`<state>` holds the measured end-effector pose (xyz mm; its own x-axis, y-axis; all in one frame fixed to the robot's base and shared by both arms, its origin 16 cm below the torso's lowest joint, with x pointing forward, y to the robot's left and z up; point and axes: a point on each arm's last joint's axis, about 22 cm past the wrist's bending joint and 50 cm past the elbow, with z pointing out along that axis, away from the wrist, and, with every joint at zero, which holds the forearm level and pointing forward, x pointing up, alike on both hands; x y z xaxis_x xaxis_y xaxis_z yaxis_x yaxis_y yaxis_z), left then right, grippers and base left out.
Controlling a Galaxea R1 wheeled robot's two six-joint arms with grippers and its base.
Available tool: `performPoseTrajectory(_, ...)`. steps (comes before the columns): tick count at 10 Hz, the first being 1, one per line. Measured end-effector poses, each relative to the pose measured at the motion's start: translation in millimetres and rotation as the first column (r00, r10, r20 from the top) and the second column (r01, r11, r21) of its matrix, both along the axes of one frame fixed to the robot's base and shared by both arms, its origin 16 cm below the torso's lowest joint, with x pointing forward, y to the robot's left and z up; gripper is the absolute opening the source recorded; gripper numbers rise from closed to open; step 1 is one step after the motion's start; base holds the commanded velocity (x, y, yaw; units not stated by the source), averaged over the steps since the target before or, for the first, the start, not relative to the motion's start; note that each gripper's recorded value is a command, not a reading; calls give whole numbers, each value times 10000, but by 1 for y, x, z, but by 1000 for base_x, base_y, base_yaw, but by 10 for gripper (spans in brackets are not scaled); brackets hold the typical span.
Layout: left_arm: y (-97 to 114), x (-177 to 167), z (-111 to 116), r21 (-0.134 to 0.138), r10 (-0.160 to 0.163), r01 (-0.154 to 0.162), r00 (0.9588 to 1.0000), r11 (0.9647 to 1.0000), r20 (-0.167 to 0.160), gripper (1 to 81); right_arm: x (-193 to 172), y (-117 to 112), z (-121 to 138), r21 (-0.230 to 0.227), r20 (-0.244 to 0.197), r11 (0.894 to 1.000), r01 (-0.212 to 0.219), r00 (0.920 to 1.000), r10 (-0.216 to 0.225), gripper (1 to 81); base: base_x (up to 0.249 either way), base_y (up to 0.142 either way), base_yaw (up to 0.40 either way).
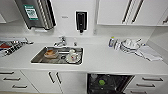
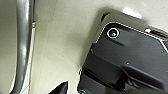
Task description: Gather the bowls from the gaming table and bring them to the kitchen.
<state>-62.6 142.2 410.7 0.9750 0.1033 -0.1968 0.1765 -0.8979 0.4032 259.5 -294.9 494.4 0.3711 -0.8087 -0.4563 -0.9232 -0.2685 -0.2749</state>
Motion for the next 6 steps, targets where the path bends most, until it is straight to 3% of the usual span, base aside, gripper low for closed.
performPoseTrajectory(3, 2, 29, -20, 31, -9, 7, 9992, 10000, 396, 811, 46, -10, -10, -148, 318, 9944, 1044, 9941, -1039, 811, 0, 0, 0)
performPoseTrajectory(6, 3, 49, -39, 56, -30, 27, 9978, 10000, 664, 811, 91, 8, -18, 184, 617, 9865, 1629, 9846, -1637, 811, 0, 0, 0)
